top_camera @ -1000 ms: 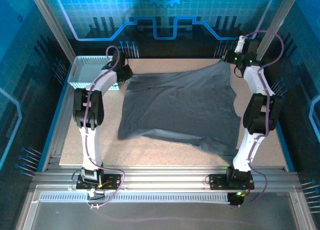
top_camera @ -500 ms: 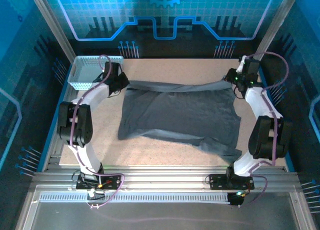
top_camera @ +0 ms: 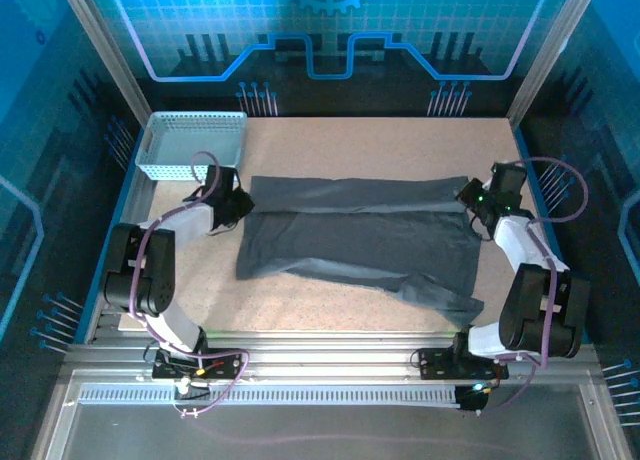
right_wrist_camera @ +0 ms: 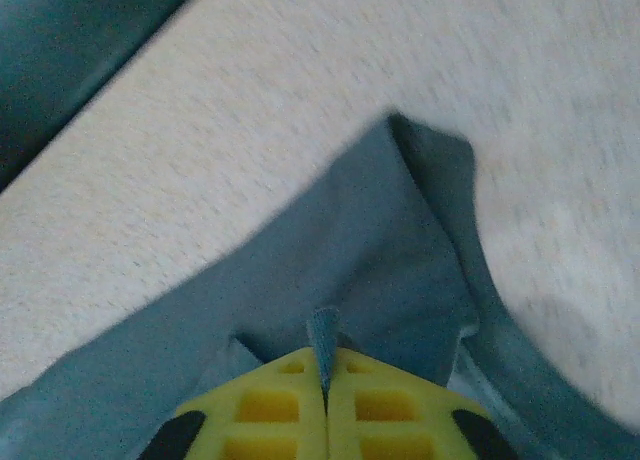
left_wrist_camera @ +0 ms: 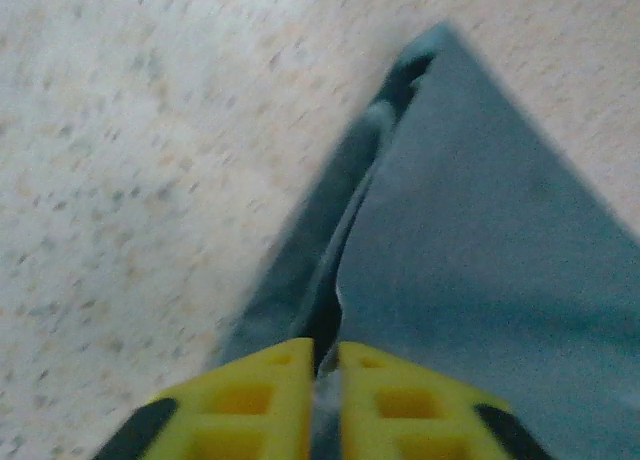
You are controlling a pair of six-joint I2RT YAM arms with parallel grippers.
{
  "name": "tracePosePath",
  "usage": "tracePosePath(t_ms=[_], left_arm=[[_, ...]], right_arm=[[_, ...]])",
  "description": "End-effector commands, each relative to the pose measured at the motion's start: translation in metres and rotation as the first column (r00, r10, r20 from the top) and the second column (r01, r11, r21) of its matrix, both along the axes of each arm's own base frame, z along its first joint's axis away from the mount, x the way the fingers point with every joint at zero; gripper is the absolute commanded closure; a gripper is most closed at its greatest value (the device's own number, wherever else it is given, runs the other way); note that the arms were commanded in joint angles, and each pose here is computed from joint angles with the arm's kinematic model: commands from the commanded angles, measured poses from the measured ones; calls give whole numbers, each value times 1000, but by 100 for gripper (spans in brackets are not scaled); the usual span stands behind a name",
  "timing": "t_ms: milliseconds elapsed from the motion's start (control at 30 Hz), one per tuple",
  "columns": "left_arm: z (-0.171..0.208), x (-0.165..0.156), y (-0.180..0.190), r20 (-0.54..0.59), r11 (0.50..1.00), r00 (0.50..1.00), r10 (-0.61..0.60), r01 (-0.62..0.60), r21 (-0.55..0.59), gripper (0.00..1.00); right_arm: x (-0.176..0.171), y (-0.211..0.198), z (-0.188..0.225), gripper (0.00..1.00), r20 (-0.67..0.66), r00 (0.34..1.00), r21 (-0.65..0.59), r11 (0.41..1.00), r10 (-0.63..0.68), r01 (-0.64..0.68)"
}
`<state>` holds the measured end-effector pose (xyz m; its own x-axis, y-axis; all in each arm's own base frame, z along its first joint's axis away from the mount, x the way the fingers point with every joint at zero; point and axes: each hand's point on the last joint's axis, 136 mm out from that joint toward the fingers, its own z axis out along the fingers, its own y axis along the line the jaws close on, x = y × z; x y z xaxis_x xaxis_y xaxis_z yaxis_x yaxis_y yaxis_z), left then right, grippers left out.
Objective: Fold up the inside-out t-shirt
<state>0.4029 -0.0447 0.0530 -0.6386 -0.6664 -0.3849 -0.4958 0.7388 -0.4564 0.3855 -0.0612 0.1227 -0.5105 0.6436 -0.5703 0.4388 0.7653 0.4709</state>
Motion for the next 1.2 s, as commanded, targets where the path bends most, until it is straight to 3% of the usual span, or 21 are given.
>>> tracePosePath(t_ms=[0, 100, 267, 433, 600, 900, 1033, 1167], left_arm=[[7, -11, 4, 19, 997, 998, 62, -61, -43, 75], [13, -21, 12, 24, 995, 995, 94, -94, -18, 59], [55, -4, 10, 96, 998, 994, 46, -50, 32, 54], [80, 29, -41, 139, 991, 982, -128, 121, 62, 52], [49, 54, -83, 66, 976, 974, -219, 220, -8, 50], [-14, 60, -74, -76, 984, 982, -175, 176, 8, 46], [-32, 45, -50, -114, 997, 991, -73, 73, 3, 43], [-41, 31, -38, -125, 1000, 992, -12, 11, -4, 42]], right_arm=[[-29, -13, -15, 70, -67, 990, 34, 991, -127, 130], [-41, -19, -13, 51, -52, 987, 25, 988, -152, 154], [-28, -11, 31, 38, 32, 997, -72, 994, -75, 77], [11, 29, 36, 37, -16, 995, -93, 991, 94, -95], [43, 54, -2, 38, -134, 978, -29, 986, 161, -166], [86, 32, -81, 39, -287, 952, 75, 993, 109, -91], [80, -2, -106, 42, -384, 923, 83, 994, -39, 77], [67, -25, -104, 43, -395, 904, 60, 978, -162, 201]])
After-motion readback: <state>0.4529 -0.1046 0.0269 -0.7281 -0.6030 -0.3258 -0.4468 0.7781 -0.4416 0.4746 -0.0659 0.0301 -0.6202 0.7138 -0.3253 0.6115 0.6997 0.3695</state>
